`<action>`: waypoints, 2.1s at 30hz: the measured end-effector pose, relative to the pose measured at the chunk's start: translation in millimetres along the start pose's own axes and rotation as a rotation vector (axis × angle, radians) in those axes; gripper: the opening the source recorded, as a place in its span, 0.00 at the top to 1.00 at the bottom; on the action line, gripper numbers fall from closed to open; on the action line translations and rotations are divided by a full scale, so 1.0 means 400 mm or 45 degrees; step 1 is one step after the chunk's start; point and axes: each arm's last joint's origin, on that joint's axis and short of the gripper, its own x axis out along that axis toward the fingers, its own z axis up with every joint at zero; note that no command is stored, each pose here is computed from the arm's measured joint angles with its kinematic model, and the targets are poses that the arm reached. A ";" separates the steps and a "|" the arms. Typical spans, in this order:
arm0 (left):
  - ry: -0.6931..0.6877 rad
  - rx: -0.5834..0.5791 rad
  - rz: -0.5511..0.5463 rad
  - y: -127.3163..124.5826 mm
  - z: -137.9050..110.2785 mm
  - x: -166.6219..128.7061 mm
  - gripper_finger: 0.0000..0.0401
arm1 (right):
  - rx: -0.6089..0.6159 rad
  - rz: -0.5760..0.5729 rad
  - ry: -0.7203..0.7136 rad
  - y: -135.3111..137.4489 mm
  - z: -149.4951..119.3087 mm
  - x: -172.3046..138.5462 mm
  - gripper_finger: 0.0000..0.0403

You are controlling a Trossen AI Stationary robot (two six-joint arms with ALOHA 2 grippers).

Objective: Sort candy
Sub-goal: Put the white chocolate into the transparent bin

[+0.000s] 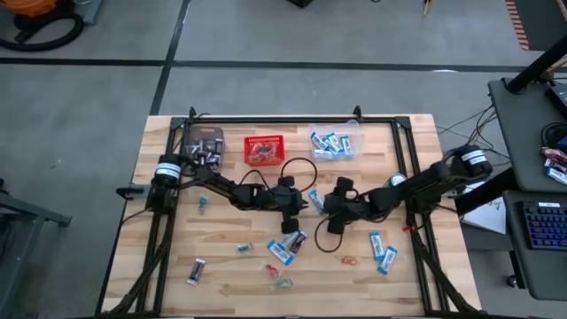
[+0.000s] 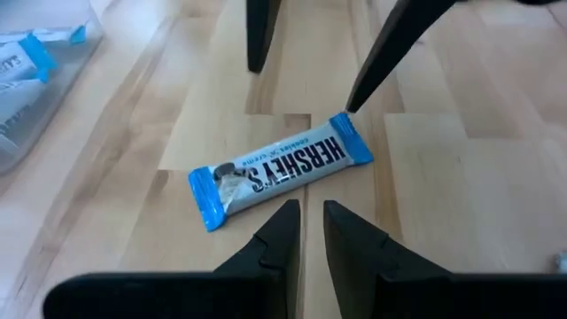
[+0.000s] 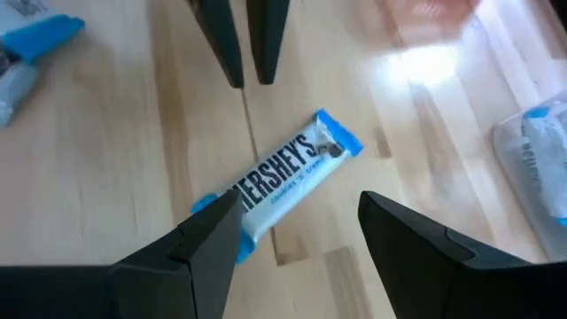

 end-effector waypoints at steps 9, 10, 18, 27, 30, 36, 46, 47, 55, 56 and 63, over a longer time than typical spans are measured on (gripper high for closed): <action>-0.172 0.085 0.024 0.009 0.010 0.021 0.91 | 0.210 0.005 -0.061 -0.010 -0.019 -0.009 0.44; -0.200 0.090 0.034 0.012 0.006 0.029 0.91 | 0.243 0.016 -0.082 -0.005 -0.028 -0.007 0.44; -0.182 0.071 0.061 0.023 -0.028 0.096 0.91 | 0.467 0.132 -0.198 0.030 -0.102 -0.002 0.44; -0.111 -0.001 0.170 0.033 -0.033 0.122 0.91 | 0.474 0.058 -0.244 0.047 -0.109 0.018 0.44; -0.105 -0.047 0.173 0.035 -0.034 0.121 0.91 | 0.458 0.007 -0.265 0.057 -0.118 0.040 0.44; -0.071 -0.033 0.150 0.034 -0.009 0.096 0.91 | 0.465 -0.068 -0.238 0.067 -0.136 0.069 0.44; -0.037 0.046 0.205 0.080 0.011 0.084 0.91 | 0.465 -0.095 -0.252 0.063 -0.133 0.067 0.44; -0.039 0.050 0.209 0.084 0.013 0.084 0.91 | 0.471 -0.096 -0.258 0.062 -0.132 0.067 0.44; 0.061 0.016 0.246 0.123 -0.011 0.087 0.91 | 0.530 -0.070 -0.322 0.053 -0.112 0.071 0.44; 0.064 0.017 0.245 0.122 -0.013 0.086 0.91 | 0.533 -0.073 -0.322 0.050 -0.111 0.072 0.44; 0.070 -0.017 0.240 0.120 -0.022 0.089 0.91 | 0.543 -0.095 -0.308 0.039 -0.112 0.098 0.44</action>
